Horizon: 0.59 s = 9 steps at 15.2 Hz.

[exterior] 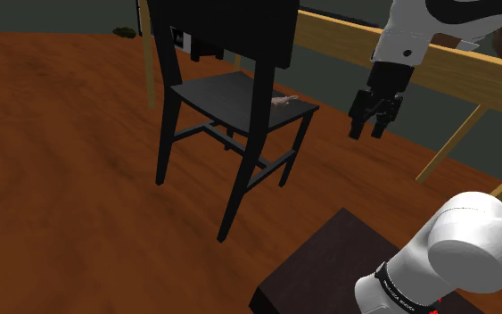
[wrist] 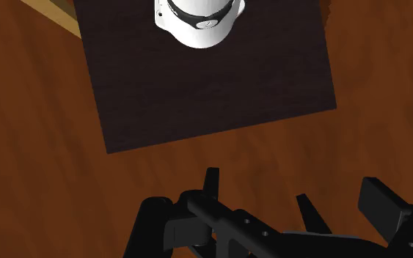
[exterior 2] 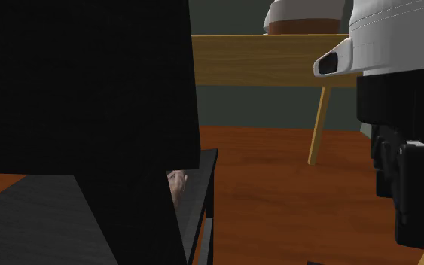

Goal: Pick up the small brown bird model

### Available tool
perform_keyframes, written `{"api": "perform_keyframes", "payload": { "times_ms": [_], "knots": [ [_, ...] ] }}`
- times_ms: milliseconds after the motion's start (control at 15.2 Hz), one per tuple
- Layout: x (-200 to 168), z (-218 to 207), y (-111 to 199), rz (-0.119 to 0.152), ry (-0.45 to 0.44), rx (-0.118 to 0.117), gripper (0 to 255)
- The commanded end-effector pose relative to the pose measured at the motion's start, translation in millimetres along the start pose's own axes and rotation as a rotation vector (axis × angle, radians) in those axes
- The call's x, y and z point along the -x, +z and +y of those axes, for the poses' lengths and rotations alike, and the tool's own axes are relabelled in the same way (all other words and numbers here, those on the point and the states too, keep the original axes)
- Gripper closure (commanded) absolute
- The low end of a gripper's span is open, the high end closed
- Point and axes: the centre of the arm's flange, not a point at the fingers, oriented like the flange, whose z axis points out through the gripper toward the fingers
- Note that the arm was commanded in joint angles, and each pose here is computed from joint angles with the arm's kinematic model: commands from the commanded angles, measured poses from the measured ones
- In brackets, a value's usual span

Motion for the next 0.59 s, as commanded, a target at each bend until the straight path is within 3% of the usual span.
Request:
{"api": "perform_keyframes", "payload": {
  "times_ms": [0,528],
  "knots": [
    [0,0,0,0.0,0.0,0.0,0],
    [-87,-49,-3,0.055,0.29,0.023,0]
  ]
}}
